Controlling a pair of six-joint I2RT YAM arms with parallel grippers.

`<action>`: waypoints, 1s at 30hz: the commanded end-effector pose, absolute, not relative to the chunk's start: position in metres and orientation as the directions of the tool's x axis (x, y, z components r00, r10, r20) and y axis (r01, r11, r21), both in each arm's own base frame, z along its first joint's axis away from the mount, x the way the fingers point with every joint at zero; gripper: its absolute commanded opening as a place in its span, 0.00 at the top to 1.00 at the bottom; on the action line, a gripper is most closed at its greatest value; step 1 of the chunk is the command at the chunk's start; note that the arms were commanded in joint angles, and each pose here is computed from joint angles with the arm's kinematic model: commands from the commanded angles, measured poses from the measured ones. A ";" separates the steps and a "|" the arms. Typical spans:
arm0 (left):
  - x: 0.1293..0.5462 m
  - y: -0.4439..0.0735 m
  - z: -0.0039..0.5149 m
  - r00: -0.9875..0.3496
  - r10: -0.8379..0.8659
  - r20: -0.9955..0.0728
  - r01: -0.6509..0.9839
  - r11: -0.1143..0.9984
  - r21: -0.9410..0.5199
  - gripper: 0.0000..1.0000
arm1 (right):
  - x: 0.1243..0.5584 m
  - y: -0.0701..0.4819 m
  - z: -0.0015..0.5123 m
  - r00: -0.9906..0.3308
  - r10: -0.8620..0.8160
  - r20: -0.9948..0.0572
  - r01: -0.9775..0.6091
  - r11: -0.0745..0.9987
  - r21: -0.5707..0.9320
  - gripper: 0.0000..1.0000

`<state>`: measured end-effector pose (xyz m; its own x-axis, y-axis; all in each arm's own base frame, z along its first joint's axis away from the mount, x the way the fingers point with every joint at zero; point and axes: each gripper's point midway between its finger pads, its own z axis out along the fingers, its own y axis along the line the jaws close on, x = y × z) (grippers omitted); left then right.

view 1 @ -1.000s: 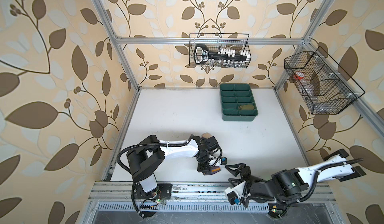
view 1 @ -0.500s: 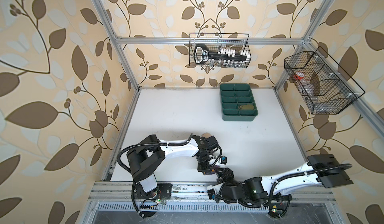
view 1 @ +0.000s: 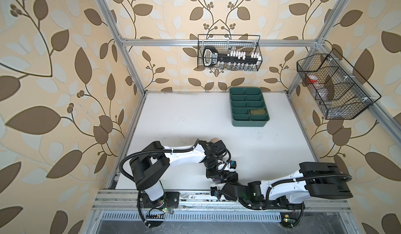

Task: Roll the socks
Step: 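Bring the right gripper back and pinch the roll beside the left gripper, then open and lift the left gripper off the roll while the right gripper holds it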

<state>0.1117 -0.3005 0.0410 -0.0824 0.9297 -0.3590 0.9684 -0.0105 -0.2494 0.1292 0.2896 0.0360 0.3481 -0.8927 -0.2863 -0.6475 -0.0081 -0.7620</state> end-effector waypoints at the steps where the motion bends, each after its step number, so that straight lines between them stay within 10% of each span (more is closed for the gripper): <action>1: 0.104 -0.296 0.045 -0.062 0.930 -0.362 0.966 -0.035 -0.255 1.00 | 0.133 0.274 0.011 0.354 -0.918 -0.180 -0.659 -0.109 -0.744 0.42; 12: 0.110 -0.301 0.053 -0.068 0.916 -0.395 0.975 -0.024 -0.223 1.00 | 0.116 0.261 -0.015 0.380 -0.919 -0.101 -0.744 -0.239 -0.624 0.95; 18: 0.146 -0.306 0.089 -0.034 0.870 -0.493 0.999 0.046 0.011 0.44 | 0.096 0.263 -0.011 0.371 -0.917 -0.146 -0.838 -0.262 -0.478 0.97; 25: 0.234 -0.272 0.191 0.063 0.763 -0.644 0.760 0.382 0.527 0.01 | 0.094 0.266 -0.005 0.309 -0.934 -0.180 -0.902 -0.228 -0.365 1.00; 30: 0.267 -0.206 0.287 0.115 0.657 -0.745 0.422 0.647 0.635 0.01 | 0.097 0.269 0.000 0.300 -0.935 -0.191 -0.924 -0.235 -0.303 1.00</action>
<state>0.2357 -0.2481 0.2165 0.0917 0.7213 -0.6865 0.7035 0.4410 0.5573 0.1203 0.2922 0.0207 0.3009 -0.9199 -0.2515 -0.8681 -0.1550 -0.4716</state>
